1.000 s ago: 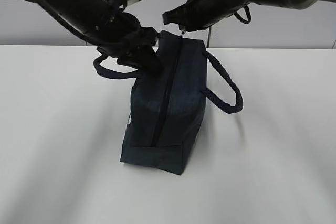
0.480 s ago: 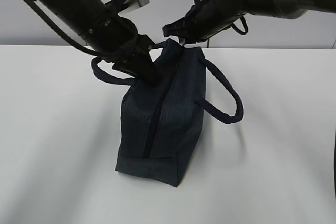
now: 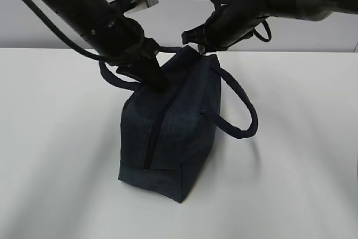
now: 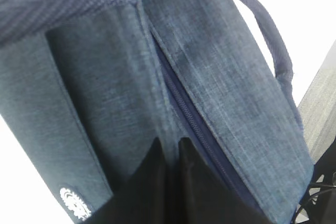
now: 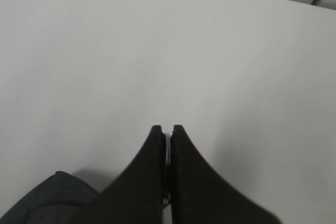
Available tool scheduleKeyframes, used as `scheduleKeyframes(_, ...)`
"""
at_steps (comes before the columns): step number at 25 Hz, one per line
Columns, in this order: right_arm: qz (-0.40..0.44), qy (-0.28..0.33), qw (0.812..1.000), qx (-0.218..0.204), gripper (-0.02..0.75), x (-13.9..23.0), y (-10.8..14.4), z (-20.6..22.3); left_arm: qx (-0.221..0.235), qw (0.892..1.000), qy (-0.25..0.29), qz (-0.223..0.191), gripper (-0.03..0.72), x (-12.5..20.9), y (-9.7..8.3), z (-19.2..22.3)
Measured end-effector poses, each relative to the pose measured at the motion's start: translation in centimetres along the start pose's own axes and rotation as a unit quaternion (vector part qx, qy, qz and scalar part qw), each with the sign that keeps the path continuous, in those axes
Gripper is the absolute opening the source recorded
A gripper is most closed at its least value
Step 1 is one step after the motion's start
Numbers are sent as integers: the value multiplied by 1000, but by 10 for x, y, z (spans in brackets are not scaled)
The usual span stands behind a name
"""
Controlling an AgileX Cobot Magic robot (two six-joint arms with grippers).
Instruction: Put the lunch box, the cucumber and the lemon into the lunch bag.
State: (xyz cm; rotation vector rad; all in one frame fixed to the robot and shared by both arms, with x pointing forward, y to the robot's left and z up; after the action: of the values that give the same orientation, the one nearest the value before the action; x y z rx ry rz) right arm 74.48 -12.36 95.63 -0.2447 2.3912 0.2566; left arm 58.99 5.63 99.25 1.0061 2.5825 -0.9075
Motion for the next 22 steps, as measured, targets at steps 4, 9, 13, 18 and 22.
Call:
scheduleKeyframes(4, 12, 22, 1000, 2, 0, 8, -7, 6, -5, 1000, -1, 9, -9, 0, -1, -4)
scheduleKeyframes(9, 17, 43, 999, 4, 0, 15, -9, 11, -3, 1000, 3, 11, -9, 1, -2, -5)
scheduleKeyframes(13, 32, 58, 998, -1, 0, 23, -11, 19, -2, 1000, 9, 12, -9, 3, -3, -5)
scheduleKeyframes(18, 59, 70, 996, -14, 0, 28, -9, 25, -3, 1000, 17, 16, -9, 5, -3, -5)
scheduleKeyframes(22, 92, 76, 992, -30, 0, 31, -7, 29, -8, 1000, 23, 19, -9, 6, -2, -6)
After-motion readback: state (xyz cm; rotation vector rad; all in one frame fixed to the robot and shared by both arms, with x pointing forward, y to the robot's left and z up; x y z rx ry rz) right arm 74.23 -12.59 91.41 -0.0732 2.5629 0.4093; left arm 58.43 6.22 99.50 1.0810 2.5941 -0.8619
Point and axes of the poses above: a point on each arm's last joint axis where the gripper is mounted, z pointing out along that axis toward the gripper, y along the wrist's bending axis when the last joint is at zero, x = y × z, the point moved 4 cm from there along z, pointing out along that axis toward the gripper, and after that the axes turned 2 degrees about z, right-handed, at the moved point
